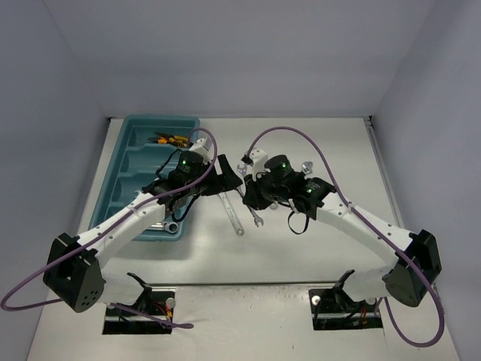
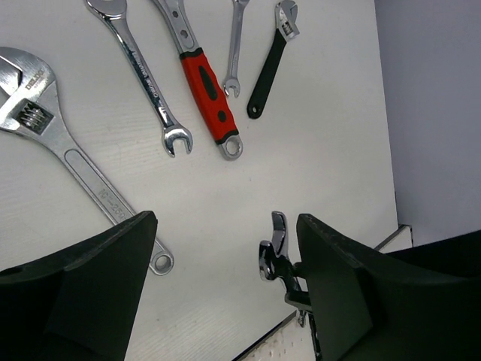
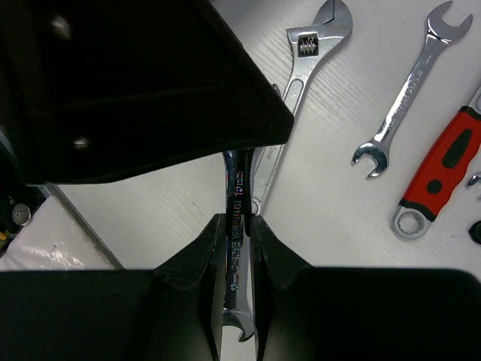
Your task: Sort the tools into containers
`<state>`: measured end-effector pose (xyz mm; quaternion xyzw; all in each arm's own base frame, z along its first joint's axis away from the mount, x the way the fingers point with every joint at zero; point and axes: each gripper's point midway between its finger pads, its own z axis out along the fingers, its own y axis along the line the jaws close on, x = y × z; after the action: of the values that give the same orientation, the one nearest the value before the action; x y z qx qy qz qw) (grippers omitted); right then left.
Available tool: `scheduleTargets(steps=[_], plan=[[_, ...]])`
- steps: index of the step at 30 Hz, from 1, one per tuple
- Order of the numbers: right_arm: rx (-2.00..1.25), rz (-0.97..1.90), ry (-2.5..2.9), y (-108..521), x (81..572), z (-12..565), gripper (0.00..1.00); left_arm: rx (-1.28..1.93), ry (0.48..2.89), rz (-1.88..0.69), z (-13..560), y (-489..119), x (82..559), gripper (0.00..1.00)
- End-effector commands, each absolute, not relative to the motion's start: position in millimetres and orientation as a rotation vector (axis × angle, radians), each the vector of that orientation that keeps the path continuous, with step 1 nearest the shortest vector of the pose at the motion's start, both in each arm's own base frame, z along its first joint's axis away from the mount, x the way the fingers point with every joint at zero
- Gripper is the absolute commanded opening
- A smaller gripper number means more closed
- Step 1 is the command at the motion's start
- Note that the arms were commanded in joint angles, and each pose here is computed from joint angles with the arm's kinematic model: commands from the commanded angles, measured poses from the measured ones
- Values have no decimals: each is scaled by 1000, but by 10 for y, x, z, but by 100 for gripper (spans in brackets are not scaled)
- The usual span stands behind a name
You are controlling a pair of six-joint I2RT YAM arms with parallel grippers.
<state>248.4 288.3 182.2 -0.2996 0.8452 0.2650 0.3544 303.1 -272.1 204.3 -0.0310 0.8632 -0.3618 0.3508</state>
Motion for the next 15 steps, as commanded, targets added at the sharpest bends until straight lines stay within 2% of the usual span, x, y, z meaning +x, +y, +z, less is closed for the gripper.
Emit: scheduleTargets(steps=[1,5,10,11,13,15], plan=[[-748,778,2015,3023,2528,2333,0,-67,2103,-1050,2487,-2938,3122,70],[-752,789,2010,3035,2512,2340,0,-67,2086,-1093,2523,-3031,3127,63],[-748,796,2002,3041,2510,2345,0,-74,2063,-1153,2579,-3125,3114,42],[-747,796,2003,3040,2512,2340,0,-77,2062,-1162,2582,-3136,3110,37],[-740,796,1997,3040,2524,2347,0,-85,2062,-1169,2583,-3138,3106,16],[-735,799,1995,3042,2526,2344,0,-96,2058,-1174,2581,-3127,3096,0]])
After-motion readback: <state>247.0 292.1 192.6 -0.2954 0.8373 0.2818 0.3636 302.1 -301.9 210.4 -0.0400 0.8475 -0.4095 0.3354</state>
